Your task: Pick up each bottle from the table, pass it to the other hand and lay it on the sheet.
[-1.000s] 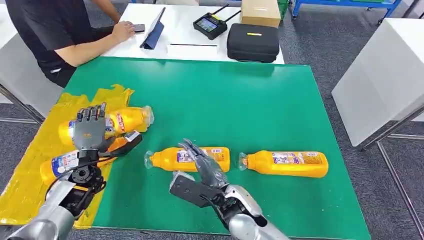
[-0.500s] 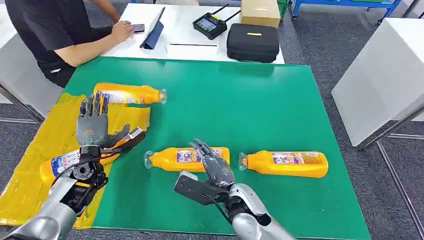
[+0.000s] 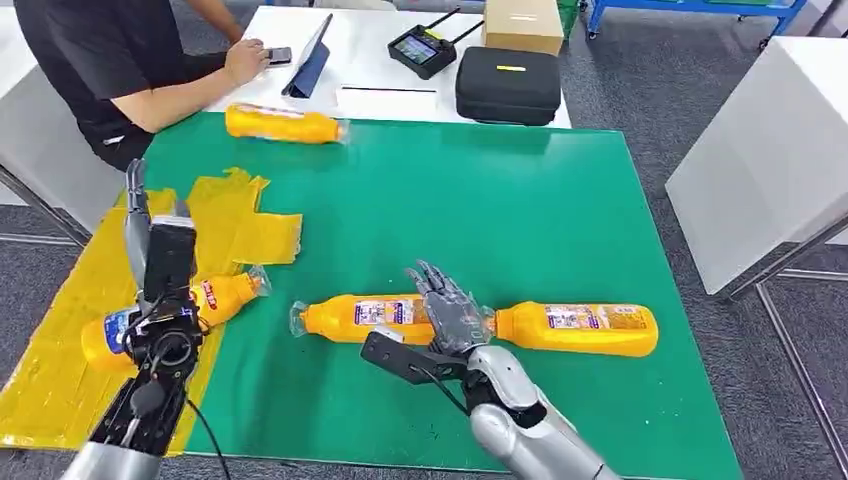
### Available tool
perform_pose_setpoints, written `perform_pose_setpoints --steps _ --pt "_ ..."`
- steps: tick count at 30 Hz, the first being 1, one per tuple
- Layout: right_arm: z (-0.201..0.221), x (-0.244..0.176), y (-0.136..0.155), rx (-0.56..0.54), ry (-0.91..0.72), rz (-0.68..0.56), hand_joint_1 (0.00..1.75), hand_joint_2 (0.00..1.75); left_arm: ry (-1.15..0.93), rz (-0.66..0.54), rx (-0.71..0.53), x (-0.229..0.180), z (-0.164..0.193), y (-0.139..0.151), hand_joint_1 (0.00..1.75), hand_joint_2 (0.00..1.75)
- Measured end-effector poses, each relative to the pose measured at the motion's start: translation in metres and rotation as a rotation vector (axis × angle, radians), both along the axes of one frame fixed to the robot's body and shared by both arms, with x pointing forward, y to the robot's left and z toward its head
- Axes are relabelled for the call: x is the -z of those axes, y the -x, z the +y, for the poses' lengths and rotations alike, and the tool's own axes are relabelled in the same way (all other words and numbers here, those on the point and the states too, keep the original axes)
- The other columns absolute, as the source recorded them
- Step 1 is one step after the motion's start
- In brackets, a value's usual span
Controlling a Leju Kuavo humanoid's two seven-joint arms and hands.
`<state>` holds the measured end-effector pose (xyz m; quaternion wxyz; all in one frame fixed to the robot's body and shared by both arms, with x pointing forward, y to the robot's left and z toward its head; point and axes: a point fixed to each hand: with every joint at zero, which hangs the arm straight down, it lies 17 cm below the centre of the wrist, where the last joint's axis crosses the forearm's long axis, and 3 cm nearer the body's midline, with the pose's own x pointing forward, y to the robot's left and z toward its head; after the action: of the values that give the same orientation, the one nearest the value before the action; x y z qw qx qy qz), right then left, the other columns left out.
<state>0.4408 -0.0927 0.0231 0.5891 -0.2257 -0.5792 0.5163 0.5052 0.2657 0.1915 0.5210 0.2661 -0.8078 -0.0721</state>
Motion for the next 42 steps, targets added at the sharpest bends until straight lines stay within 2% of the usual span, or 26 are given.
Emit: perform_pose_setpoints --steps 7,13,20,27,28,29,34,42 --pt "0.001 0.019 -0.012 -0.002 0.068 0.048 0.0 1.75 0.073 -0.113 0.09 -0.039 -0.028 0.01 0.0 0.0" --pt "0.021 0.045 -0.008 -0.095 0.189 0.114 0.0 1.75 0.105 -0.169 0.125 -0.053 -0.038 0.017 0.0 0.0" --pt "0.043 0.075 0.011 -0.202 0.314 0.225 0.0 1.75 0.138 -0.195 0.127 -0.059 -0.036 0.024 0.0 0.0" --pt "0.038 0.089 0.014 -0.268 0.458 0.311 0.0 1.75 0.158 -0.207 0.127 -0.059 -0.033 0.026 0.0 0.0" --pt "0.036 0.09 0.014 -0.268 0.475 0.319 0.54 1.75 0.161 -0.21 0.127 -0.06 -0.032 0.026 0.0 0.0" --pt "0.035 0.089 0.012 -0.268 0.485 0.319 1.75 1.75 0.161 -0.212 0.125 -0.06 -0.032 0.026 0.0 0.0" --pt "0.026 0.096 0.013 -0.262 0.549 0.338 1.75 1.75 0.173 -0.211 0.122 -0.059 -0.03 0.026 0.0 0.0" --pt "0.025 0.095 0.012 -0.261 0.55 0.336 1.75 1.75 0.173 -0.211 0.122 -0.059 -0.03 0.026 0.0 0.0"
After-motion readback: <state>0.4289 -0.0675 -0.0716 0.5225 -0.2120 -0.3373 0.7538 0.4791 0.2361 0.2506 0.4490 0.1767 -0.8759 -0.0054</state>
